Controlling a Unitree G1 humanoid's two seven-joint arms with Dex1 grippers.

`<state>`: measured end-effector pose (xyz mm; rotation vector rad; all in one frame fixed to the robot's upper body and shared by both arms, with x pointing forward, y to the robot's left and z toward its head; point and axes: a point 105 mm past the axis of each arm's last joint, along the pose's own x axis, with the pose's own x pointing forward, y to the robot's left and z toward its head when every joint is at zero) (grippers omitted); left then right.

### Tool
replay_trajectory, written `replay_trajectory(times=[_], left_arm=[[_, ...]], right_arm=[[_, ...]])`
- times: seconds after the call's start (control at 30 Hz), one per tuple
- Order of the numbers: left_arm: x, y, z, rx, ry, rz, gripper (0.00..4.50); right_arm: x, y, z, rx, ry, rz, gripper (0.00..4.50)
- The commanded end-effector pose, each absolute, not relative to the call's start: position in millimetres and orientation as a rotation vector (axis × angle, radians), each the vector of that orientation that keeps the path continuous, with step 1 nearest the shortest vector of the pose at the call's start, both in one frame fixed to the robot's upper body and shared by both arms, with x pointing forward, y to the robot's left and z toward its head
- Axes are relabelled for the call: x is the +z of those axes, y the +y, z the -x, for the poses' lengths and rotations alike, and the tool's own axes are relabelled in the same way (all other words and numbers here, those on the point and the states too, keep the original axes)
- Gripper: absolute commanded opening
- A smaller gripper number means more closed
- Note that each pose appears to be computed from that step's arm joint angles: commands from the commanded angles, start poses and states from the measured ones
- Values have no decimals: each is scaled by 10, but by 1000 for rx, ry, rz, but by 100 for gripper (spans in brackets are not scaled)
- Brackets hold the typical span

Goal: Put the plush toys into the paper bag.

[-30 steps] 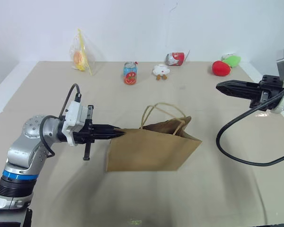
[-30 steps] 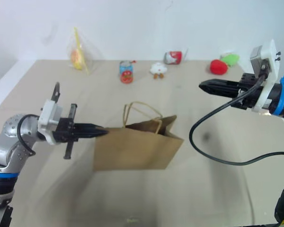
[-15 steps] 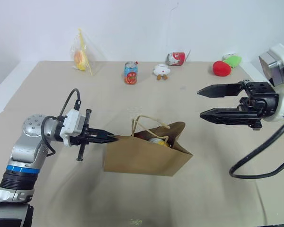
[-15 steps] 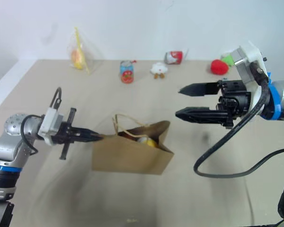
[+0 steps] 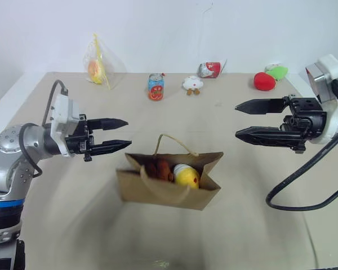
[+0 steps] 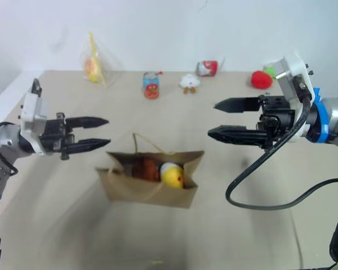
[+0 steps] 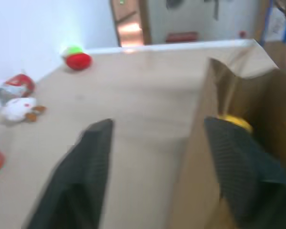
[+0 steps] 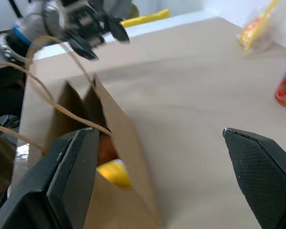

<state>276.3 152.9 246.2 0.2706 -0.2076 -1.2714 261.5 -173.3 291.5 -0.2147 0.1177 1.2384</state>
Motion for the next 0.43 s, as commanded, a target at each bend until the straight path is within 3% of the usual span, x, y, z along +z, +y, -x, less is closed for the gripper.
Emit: replay_trajectory(times=[0.03, 0.23, 0.43], left_arm=[[2567, 1801, -3017, -956, -242, -307, 442], [2265, 2302, -3476, -619, -141, -316, 442], [1966, 2393, -3553, -552, -59, -361, 442]], right_arm=[[2825, -1938, -2838, 1116, 77, 235, 450], [2521, -2347, -3132, 926, 80, 261, 450], [2243, -2400, -3193, 861, 52, 279, 450]])
